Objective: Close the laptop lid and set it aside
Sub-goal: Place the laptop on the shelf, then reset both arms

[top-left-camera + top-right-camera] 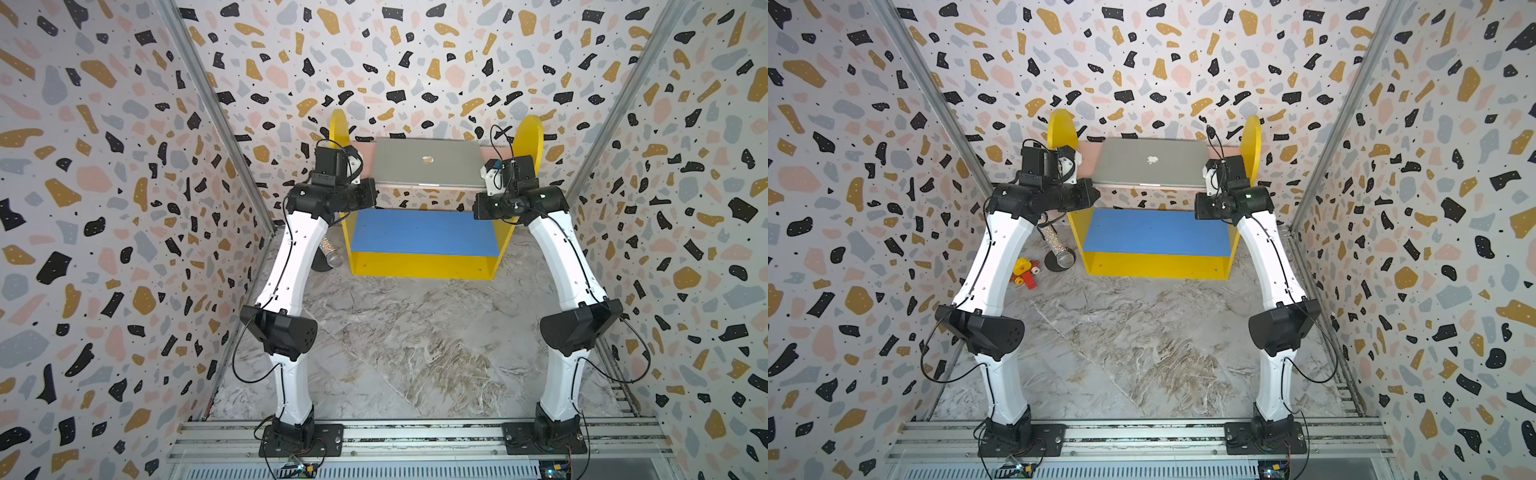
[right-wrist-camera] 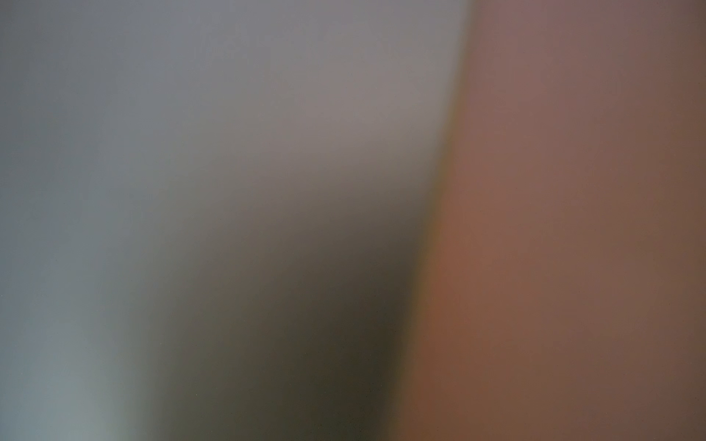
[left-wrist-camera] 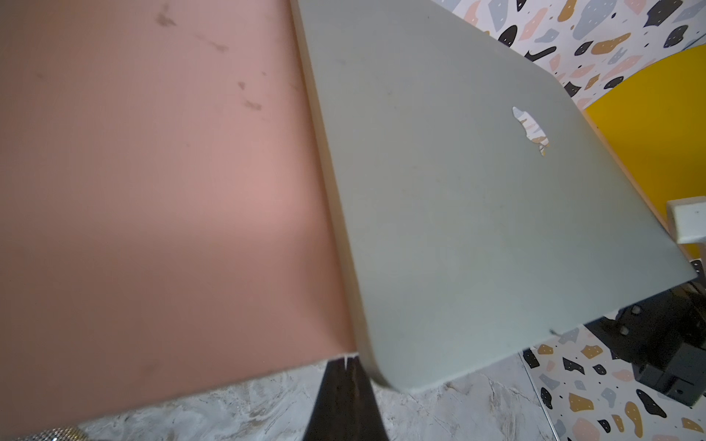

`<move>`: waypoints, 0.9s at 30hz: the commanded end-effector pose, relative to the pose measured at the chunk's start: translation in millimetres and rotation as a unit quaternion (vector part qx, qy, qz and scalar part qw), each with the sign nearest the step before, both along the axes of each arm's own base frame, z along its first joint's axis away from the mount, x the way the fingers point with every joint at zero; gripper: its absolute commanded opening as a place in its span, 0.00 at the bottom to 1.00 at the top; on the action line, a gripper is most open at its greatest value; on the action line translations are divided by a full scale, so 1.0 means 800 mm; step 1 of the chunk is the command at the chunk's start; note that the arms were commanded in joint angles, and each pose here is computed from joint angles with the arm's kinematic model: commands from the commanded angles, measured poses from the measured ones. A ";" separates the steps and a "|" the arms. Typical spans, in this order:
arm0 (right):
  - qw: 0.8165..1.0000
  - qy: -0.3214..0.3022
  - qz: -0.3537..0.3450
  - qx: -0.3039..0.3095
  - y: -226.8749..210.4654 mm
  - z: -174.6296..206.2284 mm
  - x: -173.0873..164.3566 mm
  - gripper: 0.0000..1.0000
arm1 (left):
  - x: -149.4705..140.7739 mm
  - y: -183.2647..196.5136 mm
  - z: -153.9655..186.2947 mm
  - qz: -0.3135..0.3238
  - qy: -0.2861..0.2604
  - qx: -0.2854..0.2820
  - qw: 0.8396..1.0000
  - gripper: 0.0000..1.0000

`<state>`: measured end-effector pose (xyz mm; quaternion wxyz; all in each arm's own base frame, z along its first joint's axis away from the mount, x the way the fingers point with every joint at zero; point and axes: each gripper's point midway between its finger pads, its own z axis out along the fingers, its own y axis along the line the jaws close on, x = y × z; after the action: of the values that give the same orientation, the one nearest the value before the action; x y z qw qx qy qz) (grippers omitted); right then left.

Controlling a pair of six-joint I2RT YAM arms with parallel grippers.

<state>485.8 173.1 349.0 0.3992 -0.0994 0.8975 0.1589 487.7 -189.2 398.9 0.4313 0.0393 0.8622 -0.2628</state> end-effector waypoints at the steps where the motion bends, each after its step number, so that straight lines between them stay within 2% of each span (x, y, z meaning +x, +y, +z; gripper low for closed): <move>1: 0.999 -0.033 0.000 -0.001 -0.011 0.037 -0.029 0.00 | -0.010 0.008 0.035 0.005 -0.041 -0.010 0.999 0.00; 14: 0.999 -0.046 -0.004 0.010 -0.027 0.038 -0.080 0.00 | -0.055 0.021 0.044 0.010 -0.044 -0.017 0.999 0.00; 27: 0.995 -0.094 0.000 0.022 -0.048 0.031 -0.155 0.00 | -0.126 0.050 0.045 0.033 -0.072 -0.024 0.997 0.00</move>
<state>372.9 137.6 351.1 0.4408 -0.1003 0.8771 0.1621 394.3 -156.9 408.6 0.4533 0.0234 0.8515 -0.2624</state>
